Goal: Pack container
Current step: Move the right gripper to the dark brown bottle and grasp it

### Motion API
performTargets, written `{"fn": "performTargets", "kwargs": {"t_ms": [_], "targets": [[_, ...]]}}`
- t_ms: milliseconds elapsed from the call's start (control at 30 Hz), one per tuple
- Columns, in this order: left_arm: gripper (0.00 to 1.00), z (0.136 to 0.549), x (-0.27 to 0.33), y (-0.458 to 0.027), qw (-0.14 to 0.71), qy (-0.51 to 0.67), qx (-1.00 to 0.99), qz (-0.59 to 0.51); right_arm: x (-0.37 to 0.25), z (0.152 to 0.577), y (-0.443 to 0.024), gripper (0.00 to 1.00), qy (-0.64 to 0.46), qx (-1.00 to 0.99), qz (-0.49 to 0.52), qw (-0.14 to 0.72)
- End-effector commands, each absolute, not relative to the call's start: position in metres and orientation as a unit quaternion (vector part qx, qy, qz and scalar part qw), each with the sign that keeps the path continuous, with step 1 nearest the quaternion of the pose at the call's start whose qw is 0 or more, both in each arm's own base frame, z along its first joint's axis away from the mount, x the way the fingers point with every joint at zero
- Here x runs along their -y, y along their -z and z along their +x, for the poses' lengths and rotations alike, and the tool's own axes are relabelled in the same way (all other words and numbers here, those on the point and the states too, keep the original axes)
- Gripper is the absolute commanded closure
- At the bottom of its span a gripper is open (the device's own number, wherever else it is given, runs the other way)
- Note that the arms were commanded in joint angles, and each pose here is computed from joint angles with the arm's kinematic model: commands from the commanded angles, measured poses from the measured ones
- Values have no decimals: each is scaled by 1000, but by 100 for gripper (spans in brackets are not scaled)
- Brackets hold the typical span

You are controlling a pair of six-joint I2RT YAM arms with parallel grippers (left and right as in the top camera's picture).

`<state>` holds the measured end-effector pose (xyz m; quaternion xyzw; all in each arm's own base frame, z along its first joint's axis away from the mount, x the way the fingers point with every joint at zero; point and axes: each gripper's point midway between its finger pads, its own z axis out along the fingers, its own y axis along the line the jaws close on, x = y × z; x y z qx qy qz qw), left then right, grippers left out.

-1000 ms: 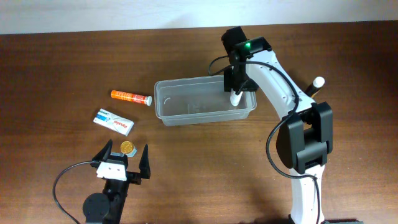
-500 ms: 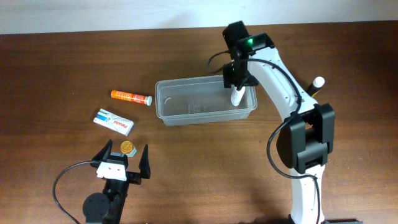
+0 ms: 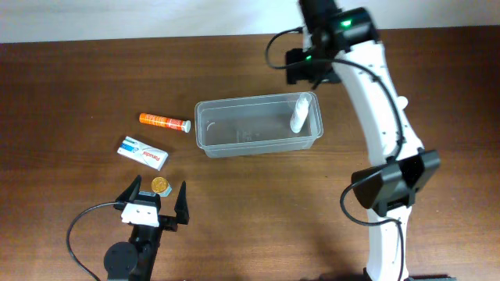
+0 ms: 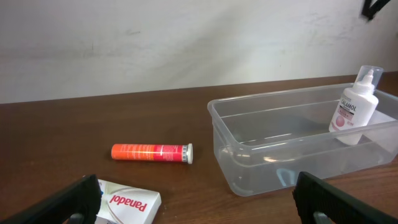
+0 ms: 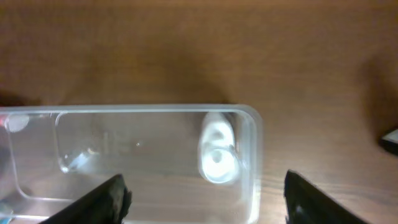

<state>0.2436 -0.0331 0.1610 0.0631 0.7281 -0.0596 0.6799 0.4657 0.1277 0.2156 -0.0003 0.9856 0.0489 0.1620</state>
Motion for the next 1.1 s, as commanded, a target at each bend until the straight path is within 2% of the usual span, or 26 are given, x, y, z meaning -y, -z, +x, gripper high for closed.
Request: {"fn": "performTargets", "kwargs": {"t_ms": [0,167,500,767,867,1067], "targets": [[0,243,33,-160,682,54,-726,71,-74,466,-246,22,-44,-981,56,183],[1,243,33,-160,682,54,-726,71,18,445,-233,20,-20,-977,171,124],[1,243,33,-160,682,54,-726,71,106,421,-193,16,-8,-959,276,60],[1,243,33,-160,682,54,-726,71,120,412,-141,14,-8,-958,286,12],[1,243,33,-160,682,54,-726,71,121,416,-126,11,-8,-958,286,14],[1,243,33,-160,682,54,-726,71,122,426,-111,10,-12,-959,283,29]]}}
